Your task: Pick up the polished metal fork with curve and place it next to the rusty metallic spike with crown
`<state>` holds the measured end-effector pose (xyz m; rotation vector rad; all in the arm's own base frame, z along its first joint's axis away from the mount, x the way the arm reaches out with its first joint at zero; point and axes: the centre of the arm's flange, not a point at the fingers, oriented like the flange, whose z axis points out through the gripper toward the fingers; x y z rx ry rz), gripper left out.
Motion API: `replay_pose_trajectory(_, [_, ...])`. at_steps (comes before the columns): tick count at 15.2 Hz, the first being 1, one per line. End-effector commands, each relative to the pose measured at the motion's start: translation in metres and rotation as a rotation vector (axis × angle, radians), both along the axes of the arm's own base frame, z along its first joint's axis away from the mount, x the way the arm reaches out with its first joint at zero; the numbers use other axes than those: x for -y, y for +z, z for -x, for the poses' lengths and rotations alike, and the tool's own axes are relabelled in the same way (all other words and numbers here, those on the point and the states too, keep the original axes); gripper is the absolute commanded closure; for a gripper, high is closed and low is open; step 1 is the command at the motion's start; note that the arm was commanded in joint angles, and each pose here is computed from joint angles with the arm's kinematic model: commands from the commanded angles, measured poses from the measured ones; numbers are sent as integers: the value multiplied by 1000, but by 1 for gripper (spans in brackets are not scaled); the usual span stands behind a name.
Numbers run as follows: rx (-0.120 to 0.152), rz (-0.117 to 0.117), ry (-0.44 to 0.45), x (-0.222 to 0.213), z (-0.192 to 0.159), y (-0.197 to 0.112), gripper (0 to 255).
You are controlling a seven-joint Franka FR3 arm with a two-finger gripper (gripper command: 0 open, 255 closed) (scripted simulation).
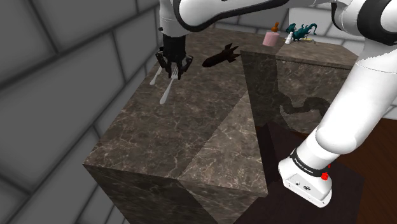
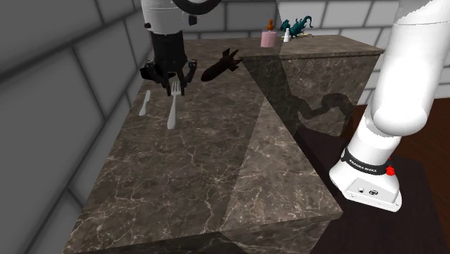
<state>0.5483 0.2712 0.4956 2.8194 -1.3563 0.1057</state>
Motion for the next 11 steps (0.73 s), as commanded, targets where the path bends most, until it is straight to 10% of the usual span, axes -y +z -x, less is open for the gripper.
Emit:
replay_pose_trajectory(1, [0,0,0,0,-1,12,255])
replay_pose_trajectory(11, [0,0,0,91,-15,25,255])
